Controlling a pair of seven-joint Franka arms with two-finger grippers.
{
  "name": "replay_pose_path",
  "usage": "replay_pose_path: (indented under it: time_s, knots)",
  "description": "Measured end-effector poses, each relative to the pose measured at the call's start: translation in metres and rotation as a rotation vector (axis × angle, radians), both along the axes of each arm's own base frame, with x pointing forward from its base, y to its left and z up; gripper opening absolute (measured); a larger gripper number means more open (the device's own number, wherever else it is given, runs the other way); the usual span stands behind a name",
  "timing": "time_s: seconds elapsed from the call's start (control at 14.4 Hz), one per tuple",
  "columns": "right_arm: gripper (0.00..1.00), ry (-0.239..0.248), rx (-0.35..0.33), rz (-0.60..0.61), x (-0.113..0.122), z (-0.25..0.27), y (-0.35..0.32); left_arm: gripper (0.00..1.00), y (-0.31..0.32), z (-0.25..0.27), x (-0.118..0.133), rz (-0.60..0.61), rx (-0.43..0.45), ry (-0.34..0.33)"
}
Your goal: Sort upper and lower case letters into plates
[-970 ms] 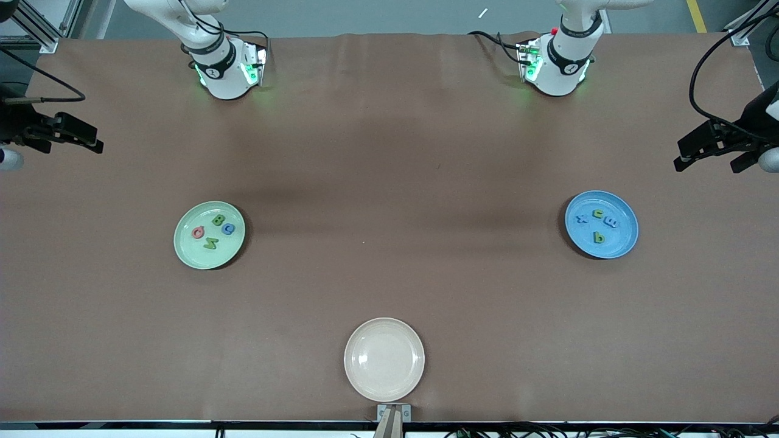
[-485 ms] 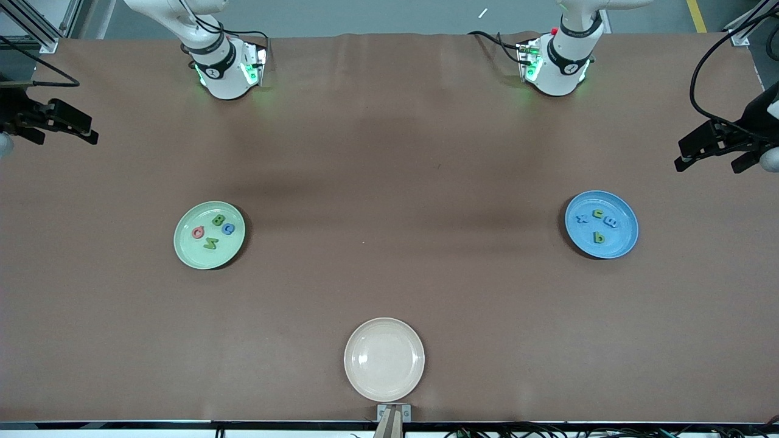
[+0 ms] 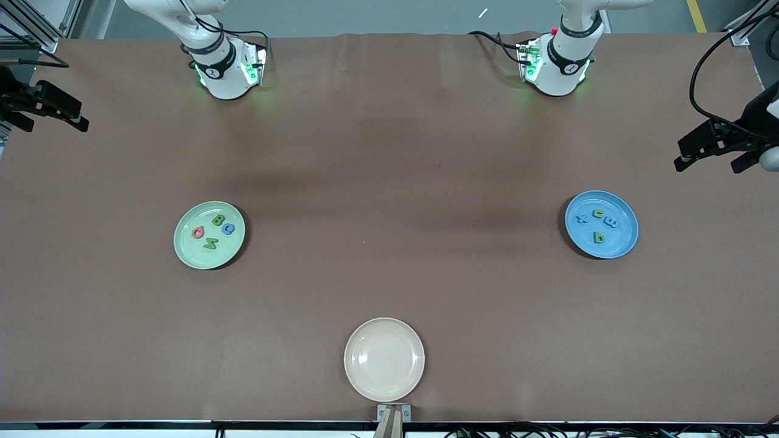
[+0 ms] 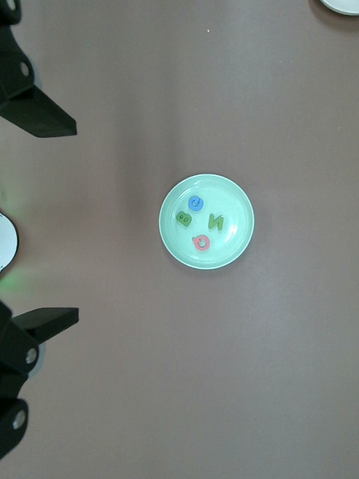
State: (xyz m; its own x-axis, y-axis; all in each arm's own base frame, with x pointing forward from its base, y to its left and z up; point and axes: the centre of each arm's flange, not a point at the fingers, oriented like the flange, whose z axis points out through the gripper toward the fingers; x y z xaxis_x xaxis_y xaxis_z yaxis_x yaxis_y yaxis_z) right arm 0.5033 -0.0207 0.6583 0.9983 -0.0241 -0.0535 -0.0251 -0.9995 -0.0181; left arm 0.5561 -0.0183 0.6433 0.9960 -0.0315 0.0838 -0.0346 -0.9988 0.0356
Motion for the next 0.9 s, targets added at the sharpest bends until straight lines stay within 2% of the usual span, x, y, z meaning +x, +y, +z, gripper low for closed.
replay_pose_path:
  time_s: [0.9]
  knots:
    - [1.00, 0.009, 0.001, -0.001, 0.005, -0.022, -0.001, 1.00, -0.002, 0.000, 0.000, -0.004, 0.000, 0.000]
